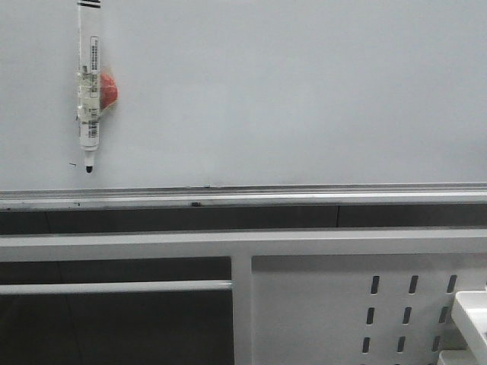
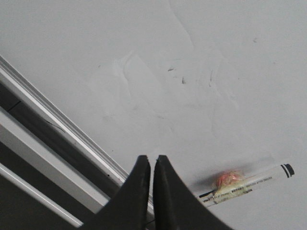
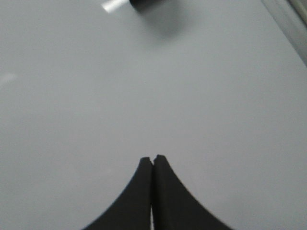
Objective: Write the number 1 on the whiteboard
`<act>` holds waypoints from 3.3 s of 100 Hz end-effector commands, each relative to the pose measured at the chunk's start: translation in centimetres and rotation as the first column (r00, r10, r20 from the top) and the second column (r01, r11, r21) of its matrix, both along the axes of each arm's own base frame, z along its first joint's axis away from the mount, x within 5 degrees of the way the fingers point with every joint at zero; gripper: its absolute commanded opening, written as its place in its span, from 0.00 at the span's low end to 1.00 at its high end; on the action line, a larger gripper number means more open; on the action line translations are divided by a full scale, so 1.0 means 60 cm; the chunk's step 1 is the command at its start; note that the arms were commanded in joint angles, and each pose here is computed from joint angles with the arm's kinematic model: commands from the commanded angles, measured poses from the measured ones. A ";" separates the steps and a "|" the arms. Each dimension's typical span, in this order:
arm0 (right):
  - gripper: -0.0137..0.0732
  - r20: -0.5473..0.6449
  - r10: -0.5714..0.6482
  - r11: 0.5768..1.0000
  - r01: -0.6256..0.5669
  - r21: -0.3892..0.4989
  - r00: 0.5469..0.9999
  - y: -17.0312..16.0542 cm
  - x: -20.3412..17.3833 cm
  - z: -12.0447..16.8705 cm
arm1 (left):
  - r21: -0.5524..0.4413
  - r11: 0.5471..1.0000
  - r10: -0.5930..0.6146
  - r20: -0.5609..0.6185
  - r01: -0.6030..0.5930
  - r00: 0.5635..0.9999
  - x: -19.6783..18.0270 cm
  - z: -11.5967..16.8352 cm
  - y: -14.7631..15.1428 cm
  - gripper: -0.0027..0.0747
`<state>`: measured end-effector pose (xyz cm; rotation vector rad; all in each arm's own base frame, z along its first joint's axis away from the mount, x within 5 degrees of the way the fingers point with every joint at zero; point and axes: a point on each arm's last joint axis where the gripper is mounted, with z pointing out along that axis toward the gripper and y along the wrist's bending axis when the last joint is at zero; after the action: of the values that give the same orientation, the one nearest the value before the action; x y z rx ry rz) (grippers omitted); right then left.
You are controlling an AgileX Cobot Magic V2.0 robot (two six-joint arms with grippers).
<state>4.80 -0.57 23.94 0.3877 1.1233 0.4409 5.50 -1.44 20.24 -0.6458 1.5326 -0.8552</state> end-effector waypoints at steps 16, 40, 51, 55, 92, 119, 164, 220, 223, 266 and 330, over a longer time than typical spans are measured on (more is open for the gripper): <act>0.08 -0.104 0.055 0.998 -0.054 0.019 0.993 0.008 -0.016 0.057 | 0.242 0.970 -0.028 0.137 -0.007 0.990 -0.015 0.067 -0.003 0.01; 0.08 -0.381 -0.012 0.947 -0.112 -0.300 0.924 0.016 -0.007 0.112 | 0.805 0.551 -0.189 -0.137 0.221 0.972 -0.002 0.162 -0.014 0.03; 0.08 -0.424 -0.020 0.919 -0.151 -0.365 0.905 0.018 0.002 0.127 | 0.917 0.336 -0.133 -0.178 0.214 0.975 0.009 0.173 0.002 0.07; 0.08 -0.430 -0.016 0.918 -0.156 -0.364 0.903 0.018 0.006 0.128 | 0.942 0.244 -0.118 -0.207 0.231 0.971 0.013 0.168 0.007 0.07; 0.08 -0.430 -0.032 0.896 -0.166 -0.413 0.902 0.019 0.007 0.127 | 0.875 -0.092 0.030 -0.474 0.475 0.880 0.043 0.125 0.029 0.07; 0.09 -0.432 -0.031 0.895 -0.167 -0.413 0.901 0.019 0.007 0.127 | 0.776 0.578 -0.313 -0.076 0.253 0.947 0.058 0.168 -0.040 0.45; 0.65 -0.503 0.012 0.797 -0.312 -0.518 0.864 0.032 0.023 0.116 | 0.733 0.613 -0.416 -0.017 0.294 0.909 0.073 0.111 -0.070 0.55; 0.65 -0.531 0.198 0.725 -0.488 -0.487 0.824 0.074 0.075 0.122 | 0.740 0.591 -0.489 0.012 0.321 0.872 0.149 0.078 -0.141 0.54; 0.65 -0.529 0.200 0.726 -0.487 -0.485 0.825 0.074 0.075 0.122 | 0.729 0.604 -0.480 0.013 0.321 0.877 0.153 0.078 -0.142 0.54; 0.65 -0.530 0.202 0.728 -0.488 -0.481 0.824 0.074 0.075 0.122 | 0.706 0.596 -0.455 -0.095 0.383 0.885 0.213 0.068 -0.180 0.54; 0.64 -0.530 0.205 0.729 -0.489 -0.478 0.823 0.074 0.075 0.122 | 0.669 0.629 -0.418 -0.138 0.396 0.898 0.258 0.058 -0.205 0.54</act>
<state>8.95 3.84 29.50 -0.3537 1.8346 0.3097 20.13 -13.24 21.52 0.3356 1.9747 -0.4935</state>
